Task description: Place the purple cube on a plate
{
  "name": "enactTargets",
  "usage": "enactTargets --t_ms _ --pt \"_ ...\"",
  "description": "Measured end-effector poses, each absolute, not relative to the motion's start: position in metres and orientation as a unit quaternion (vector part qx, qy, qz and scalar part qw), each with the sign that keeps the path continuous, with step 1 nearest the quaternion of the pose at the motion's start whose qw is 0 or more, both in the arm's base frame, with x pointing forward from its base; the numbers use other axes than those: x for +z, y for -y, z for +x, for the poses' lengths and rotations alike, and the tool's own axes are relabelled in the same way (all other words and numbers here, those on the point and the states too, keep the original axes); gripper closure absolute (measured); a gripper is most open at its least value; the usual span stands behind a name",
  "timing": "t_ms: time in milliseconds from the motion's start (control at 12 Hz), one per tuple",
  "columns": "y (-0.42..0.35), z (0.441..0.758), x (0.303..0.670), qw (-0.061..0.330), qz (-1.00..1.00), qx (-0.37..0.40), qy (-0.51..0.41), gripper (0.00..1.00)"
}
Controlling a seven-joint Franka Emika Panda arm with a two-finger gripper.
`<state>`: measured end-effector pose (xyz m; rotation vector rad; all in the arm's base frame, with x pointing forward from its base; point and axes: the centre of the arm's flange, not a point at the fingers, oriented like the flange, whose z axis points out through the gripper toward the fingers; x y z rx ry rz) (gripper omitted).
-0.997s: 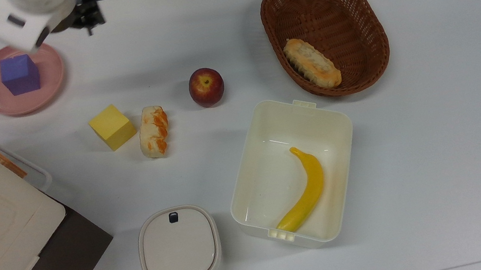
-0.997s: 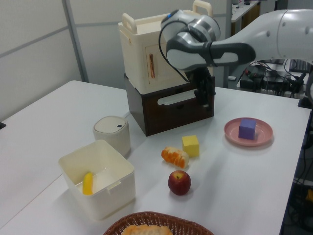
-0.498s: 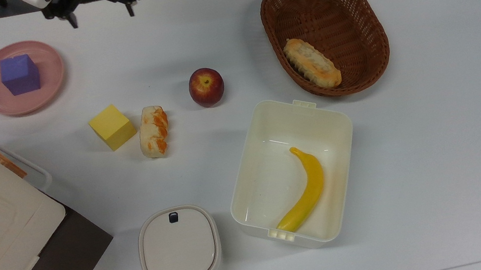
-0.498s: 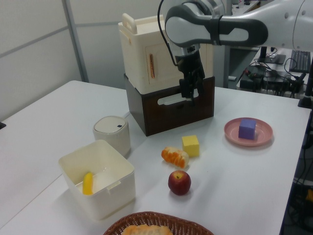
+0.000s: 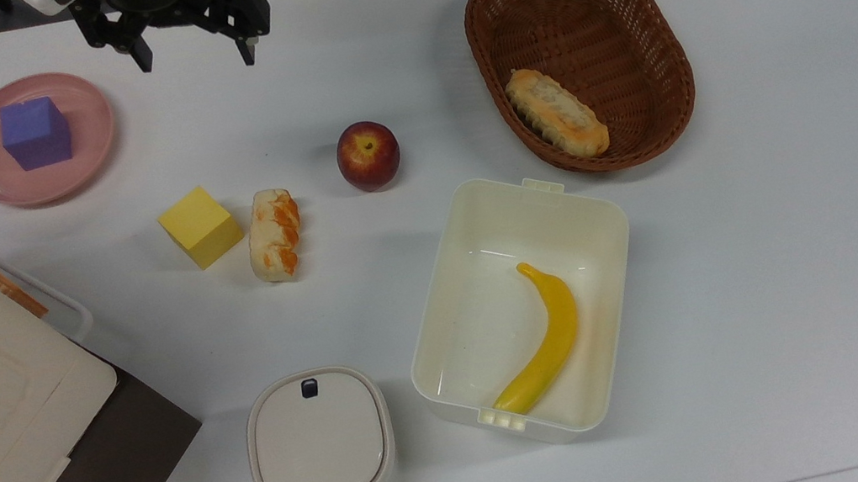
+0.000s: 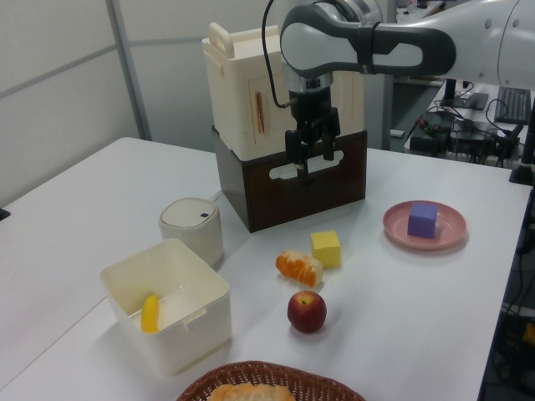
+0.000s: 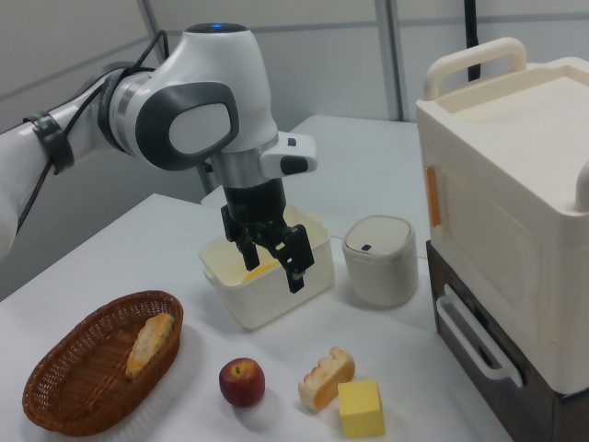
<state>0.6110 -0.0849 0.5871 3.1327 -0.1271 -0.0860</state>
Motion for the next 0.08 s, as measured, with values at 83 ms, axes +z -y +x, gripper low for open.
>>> enactTargets --t_ms 83 --pt "0.0852 0.6119 0.5875 0.003 0.999 -0.024 0.037 0.00"
